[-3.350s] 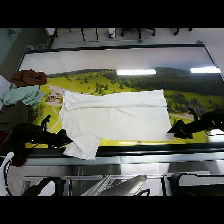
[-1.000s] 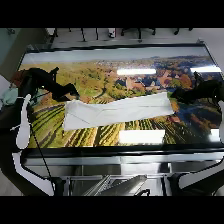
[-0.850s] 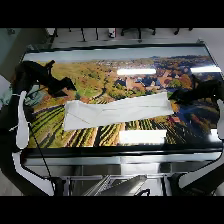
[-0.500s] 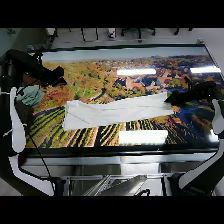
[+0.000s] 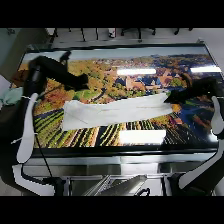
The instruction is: Fold the shirts.
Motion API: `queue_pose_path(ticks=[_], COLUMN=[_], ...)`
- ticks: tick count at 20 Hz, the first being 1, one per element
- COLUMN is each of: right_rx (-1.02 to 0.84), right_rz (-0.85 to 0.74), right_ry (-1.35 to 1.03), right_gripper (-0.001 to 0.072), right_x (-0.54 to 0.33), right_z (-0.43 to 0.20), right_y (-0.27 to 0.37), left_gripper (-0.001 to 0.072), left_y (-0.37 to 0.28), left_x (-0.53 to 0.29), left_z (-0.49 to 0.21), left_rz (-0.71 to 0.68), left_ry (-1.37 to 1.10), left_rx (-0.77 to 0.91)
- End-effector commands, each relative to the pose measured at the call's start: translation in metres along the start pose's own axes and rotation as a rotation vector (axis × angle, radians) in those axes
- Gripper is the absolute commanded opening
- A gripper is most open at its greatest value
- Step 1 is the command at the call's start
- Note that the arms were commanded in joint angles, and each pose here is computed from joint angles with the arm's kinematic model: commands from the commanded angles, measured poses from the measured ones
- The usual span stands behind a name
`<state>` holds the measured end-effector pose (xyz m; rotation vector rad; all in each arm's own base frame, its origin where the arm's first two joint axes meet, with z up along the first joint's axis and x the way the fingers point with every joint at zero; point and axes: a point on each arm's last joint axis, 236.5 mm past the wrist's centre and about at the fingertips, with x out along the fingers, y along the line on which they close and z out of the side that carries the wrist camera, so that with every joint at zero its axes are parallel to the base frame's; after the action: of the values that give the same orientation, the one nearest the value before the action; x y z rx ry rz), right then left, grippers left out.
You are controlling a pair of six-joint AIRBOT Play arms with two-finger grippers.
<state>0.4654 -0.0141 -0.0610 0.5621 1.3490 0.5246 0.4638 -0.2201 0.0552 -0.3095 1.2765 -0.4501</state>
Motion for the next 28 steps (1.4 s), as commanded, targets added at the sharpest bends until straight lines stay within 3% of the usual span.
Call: queue_pose_path(ticks=[1,7,11,17,20,23,28], right_rx=[-0.118,-0.303,-0.355,-0.335,-0.313,-0.287,-0.381], right_rz=[-0.008,-0.048,-0.073,-0.070,-0.064,-0.028,0.112], right_ry=[-0.082,-0.153,-0.203,-0.201,-0.196,-0.156,-0.120], right_gripper=[0.0018,0.0018,0.0018,0.0019,0.0018,0.0018,0.0019], right_x=[-0.058,-0.137,-0.161,-0.161,-0.158,-0.141,-0.068], right_z=[0.008,-0.026,-0.038,-0.040,-0.040,-0.045,-0.047], right_y=[0.056,0.145,0.175,0.180,0.180,0.191,0.281], left_gripper=[0.0014,0.0015,0.0014,0.0014,0.0014,0.0013,0.0013], left_y=[-0.061,-0.149,-0.193,-0.203,-0.205,-0.184,-0.099], left_x=[0.081,0.205,0.246,0.249,0.190,0.067,-0.185], left_z=[-0.029,-0.082,-0.099,-0.099,-0.080,-0.044,0.002], left_rz=[-0.041,-0.116,-0.236,-0.317,-0.349,-0.358,-0.248], left_ry=[-0.006,0.049,0.098,0.149,0.164,0.135,-0.283], left_rx=[0.108,0.248,0.208,0.104,0.127,0.234,0.175])
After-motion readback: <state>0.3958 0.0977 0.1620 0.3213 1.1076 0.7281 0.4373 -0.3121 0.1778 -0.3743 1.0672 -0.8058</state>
